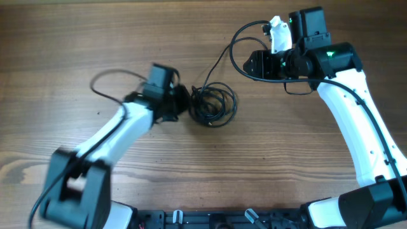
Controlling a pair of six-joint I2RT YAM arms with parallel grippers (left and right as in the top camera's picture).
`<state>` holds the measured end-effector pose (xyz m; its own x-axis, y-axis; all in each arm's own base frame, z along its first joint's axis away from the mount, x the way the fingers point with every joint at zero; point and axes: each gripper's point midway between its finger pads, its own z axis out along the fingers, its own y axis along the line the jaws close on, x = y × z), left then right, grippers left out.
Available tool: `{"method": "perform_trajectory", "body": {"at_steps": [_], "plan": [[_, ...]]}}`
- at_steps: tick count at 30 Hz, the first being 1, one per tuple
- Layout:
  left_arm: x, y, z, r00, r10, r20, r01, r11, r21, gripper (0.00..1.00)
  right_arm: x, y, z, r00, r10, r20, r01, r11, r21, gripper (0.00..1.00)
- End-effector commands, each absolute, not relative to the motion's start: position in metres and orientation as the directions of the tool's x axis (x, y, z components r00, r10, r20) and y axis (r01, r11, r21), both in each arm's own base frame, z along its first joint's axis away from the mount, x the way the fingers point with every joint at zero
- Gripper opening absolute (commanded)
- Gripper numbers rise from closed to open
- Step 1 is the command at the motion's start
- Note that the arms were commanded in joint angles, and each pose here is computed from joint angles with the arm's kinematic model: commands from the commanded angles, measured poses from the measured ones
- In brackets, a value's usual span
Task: Untangle cables
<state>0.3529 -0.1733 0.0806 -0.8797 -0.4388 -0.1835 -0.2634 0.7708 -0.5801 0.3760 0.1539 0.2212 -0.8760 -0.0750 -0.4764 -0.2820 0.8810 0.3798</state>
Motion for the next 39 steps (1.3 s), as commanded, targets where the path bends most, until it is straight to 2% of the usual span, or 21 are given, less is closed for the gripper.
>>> {"method": "perform_trajectory", "body": {"at_steps": [1,5,6,7,8,9,10,11,12,14,21,25,29,30,33,35,39], "plan": [[0.372,-0.164,0.167,-0.83,-0.379,-0.41,-0.031,0.765,-0.644,0.04,0.379,0.154,0.221,-0.871,-0.082,-0.485,-0.287,0.885,0.366,0.58],[0.365,-0.166,0.15,-0.857,-0.372,-0.357,-0.073,0.773,-0.63,0.04,0.379,0.154,0.22,-0.873,-0.079,-0.482,-0.283,0.886,0.368,0.58],[0.364,-0.167,0.142,-0.867,-0.37,-0.335,-0.089,0.776,-0.625,0.09,0.378,0.154,0.22,-0.874,-0.079,-0.48,-0.283,0.885,0.369,0.58],[0.364,-0.168,0.136,-0.872,-0.374,-0.316,-0.107,0.776,-0.622,0.24,0.378,0.154,0.22,-0.874,-0.079,-0.479,-0.282,0.886,0.369,0.58],[0.364,-0.167,0.126,-0.875,-0.387,-0.29,-0.139,0.776,-0.615,0.48,0.377,0.154,0.22,-0.876,-0.08,-0.476,-0.281,0.886,0.369,0.58],[0.365,-0.166,0.113,-0.876,-0.413,-0.25,-0.192,0.773,-0.604,0.58,0.377,0.154,0.219,-0.878,-0.08,-0.473,-0.28,0.886,0.369,0.58],[0.365,-0.164,0.098,-0.878,-0.427,-0.216,-0.232,0.774,-0.589,0.64,0.376,0.154,0.219,-0.878,-0.08,-0.472,-0.279,0.886,0.369,0.58],[0.366,-0.165,0.093,-0.88,-0.426,-0.208,-0.237,0.776,-0.584,0.63,0.377,0.154,0.219,-0.877,-0.08,-0.473,-0.28,0.886,0.369,0.58],[0.367,-0.165,0.087,-0.883,-0.425,-0.199,-0.244,0.779,-0.578,0.56,0.377,0.154,0.219,-0.877,-0.081,-0.473,-0.28,0.886,0.369,0.58],[0.367,-0.165,0.073,-0.888,-0.423,-0.179,-0.258,0.783,-0.566,0.31,0.377,0.153,0.219,-0.877,-0.08,-0.473,-0.28,0.887,0.368,0.58],[0.368,-0.17,0.056,-0.923,-0.333,-0.195,-0.178,0.815,-0.552,0.22,0.377,0.153,0.219,-0.877,-0.081,-0.473,-0.28,0.887,0.368,0.58],[0.368,-0.188,0.06,-0.942,-0.285,-0.175,-0.116,0.769,-0.628,0.22,0.377,0.153,0.219,-0.877,-0.081,-0.473,-0.28,0.887,0.368,0.58],[0.368,-0.206,0.076,-0.953,-0.246,-0.174,-0.052,0.702,-0.71,0.08,0.376,0.153,0.219,-0.878,-0.08,-0.472,-0.279,0.886,0.369,0.58],[0.368,-0.212,0.083,-0.957,-0.23,-0.176,-0.025,0.671,-0.741,0.04,0.376,0.153,0.219,-0.879,-0.08,-0.47,-0.278,0.887,0.369,0.58],[0.373,-0.217,0.117,-0.957,-0.209,-0.202,0.042,0.588,-0.808,0.04,0.374,0.155,0.219,-0.882,-0.082,-0.465,-0.28,0.883,0.377,0.58],[0.384,-0.213,0.158,-0.942,-0.22,-0.252,0.103,0.528,-0.843,0.04,0.373,0.157,0.22,-0.882,-0.083,-0.464,-0.287,0.876,0.389,0.58],[0.394,-0.195,0.311,-0.867,-0.286,-0.408,0.306,0.339,-0.89,0.04,0.371,0.168,0.225,-0.877,-0.09,-0.471,-0.322,0.839,0.439,0.58]]}}
